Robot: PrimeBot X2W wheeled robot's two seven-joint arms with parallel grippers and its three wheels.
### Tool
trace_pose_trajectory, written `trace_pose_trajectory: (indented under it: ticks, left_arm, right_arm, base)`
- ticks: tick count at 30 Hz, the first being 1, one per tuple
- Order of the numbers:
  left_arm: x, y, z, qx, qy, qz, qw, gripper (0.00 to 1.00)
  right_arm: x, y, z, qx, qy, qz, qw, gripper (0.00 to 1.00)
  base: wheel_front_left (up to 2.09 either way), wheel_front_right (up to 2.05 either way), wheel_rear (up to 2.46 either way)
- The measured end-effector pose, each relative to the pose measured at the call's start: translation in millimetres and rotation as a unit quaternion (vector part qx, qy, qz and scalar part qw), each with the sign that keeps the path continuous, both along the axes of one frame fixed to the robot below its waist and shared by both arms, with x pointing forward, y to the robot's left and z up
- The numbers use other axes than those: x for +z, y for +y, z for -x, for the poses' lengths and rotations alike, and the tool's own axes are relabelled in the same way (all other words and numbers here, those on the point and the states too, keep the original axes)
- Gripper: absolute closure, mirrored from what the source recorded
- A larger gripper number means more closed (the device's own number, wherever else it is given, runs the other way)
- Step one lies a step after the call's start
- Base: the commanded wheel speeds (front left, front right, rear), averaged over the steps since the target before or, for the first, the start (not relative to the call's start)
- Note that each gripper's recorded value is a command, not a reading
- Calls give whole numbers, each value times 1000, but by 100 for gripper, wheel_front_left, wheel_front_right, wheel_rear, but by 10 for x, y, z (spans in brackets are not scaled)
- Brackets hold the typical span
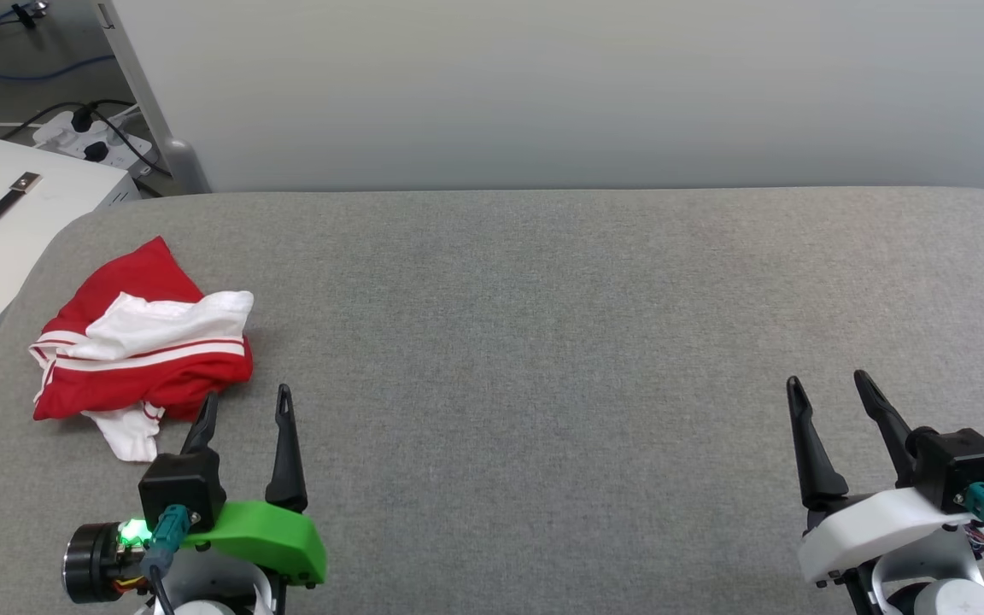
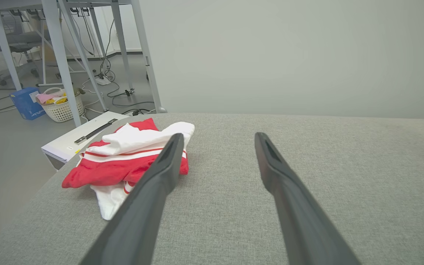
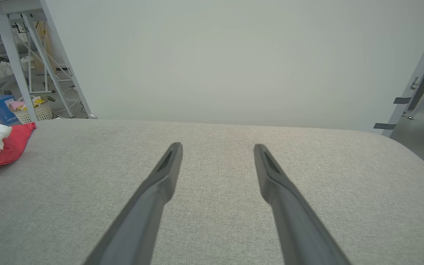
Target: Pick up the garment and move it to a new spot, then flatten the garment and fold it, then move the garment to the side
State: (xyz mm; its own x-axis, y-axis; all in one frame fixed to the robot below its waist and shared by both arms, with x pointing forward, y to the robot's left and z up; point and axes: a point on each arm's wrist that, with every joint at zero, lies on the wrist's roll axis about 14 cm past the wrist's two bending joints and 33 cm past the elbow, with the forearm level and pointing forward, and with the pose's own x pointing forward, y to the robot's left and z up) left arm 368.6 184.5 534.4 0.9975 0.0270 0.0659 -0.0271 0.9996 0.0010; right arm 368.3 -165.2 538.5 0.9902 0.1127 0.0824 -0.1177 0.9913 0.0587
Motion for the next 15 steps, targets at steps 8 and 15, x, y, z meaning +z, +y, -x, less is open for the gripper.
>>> trace_pose_trajectory:
  ticks: [8, 15]
  left_arm:
    - [2, 12, 1, 2, -4, 3, 1000, 0]
    - [-11, 48, 10, 7, -6, 10, 1000, 0]
  right_arm:
    - [-13, 13, 7, 2, -3, -5, 1000, 0]
    - [-39, 60, 5, 8, -3, -7, 1000, 0]
  base:
    - [0, 0, 0]
    - [0, 0, 0]
